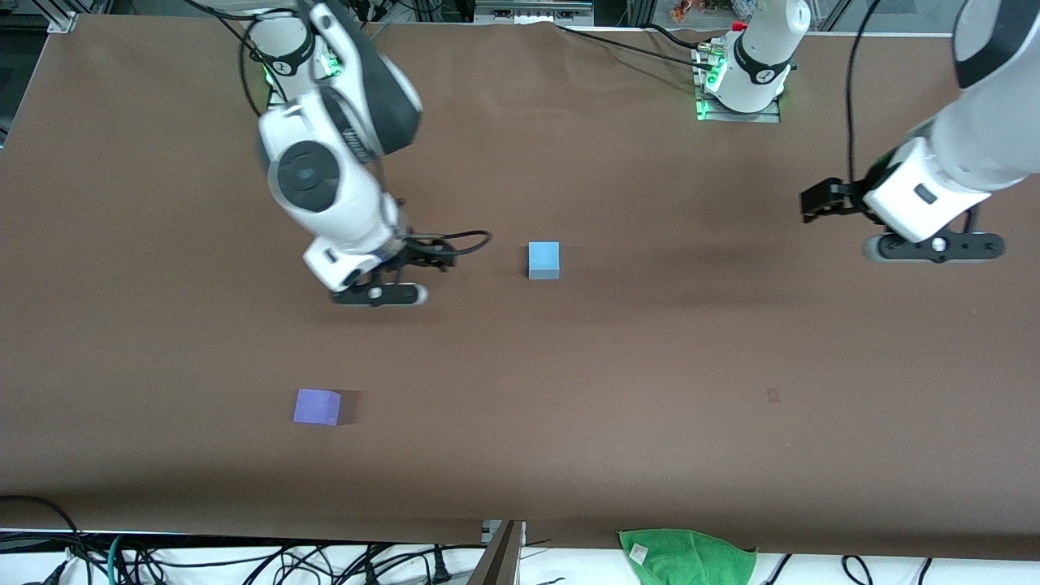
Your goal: Place blue block between orange and purple blocks
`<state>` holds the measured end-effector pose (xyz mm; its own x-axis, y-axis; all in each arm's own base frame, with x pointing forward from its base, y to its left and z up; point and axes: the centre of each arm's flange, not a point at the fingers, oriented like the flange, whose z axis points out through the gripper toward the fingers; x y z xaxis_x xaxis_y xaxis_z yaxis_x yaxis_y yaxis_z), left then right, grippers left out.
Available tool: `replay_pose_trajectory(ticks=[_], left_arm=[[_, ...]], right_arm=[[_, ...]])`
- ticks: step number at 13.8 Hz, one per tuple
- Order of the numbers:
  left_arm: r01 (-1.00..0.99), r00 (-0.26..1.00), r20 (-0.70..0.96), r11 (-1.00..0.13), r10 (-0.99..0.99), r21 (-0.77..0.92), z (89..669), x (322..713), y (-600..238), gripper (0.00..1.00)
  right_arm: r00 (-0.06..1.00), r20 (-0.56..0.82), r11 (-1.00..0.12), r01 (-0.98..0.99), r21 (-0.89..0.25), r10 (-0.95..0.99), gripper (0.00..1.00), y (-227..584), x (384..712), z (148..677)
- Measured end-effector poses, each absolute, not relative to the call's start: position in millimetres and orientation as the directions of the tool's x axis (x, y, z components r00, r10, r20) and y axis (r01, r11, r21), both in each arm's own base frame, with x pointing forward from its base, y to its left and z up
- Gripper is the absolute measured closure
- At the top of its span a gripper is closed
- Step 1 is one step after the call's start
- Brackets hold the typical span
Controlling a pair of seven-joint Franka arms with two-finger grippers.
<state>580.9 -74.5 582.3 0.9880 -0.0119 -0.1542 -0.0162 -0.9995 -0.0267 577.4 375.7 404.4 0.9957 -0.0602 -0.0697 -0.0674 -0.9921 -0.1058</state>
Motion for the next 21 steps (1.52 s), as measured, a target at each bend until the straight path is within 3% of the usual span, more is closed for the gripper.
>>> replay_pose_trajectory(ticks=[8, 18, 19, 21], left_arm=[[-0.007, 0.997, -0.076, -0.999, -0.01, 0.041, 588.6, 535.8, -39.8, 0.0], [-0.028, 0.996, -0.081, -0.999, -0.031, 0.041, 585.7, 536.2, -51.4, 0.0], [-0.028, 0.996, -0.081, -0.999, -0.031, 0.041, 585.7, 536.2, -51.5, 0.0], [-0.028, 0.996, -0.082, -0.999, -0.031, 0.041, 585.5, 536.3, -51.4, 0.0]], right_arm=[[0.988, 0.007, -0.978, -0.152, -0.145, -0.154, 0.0, 516.4, 508.8, 258.3], [0.985, 0.084, -0.982, -0.14, -0.123, -0.15, 0.01, 559.8, 481.8, 194.4], [0.985, 0.086, -0.983, -0.137, -0.121, -0.147, 0.05, 560.5, 480.4, 190.7], [0.985, 0.09, -0.983, -0.137, -0.122, -0.148, 0.32, 560.7, 481.8, 191.9]])
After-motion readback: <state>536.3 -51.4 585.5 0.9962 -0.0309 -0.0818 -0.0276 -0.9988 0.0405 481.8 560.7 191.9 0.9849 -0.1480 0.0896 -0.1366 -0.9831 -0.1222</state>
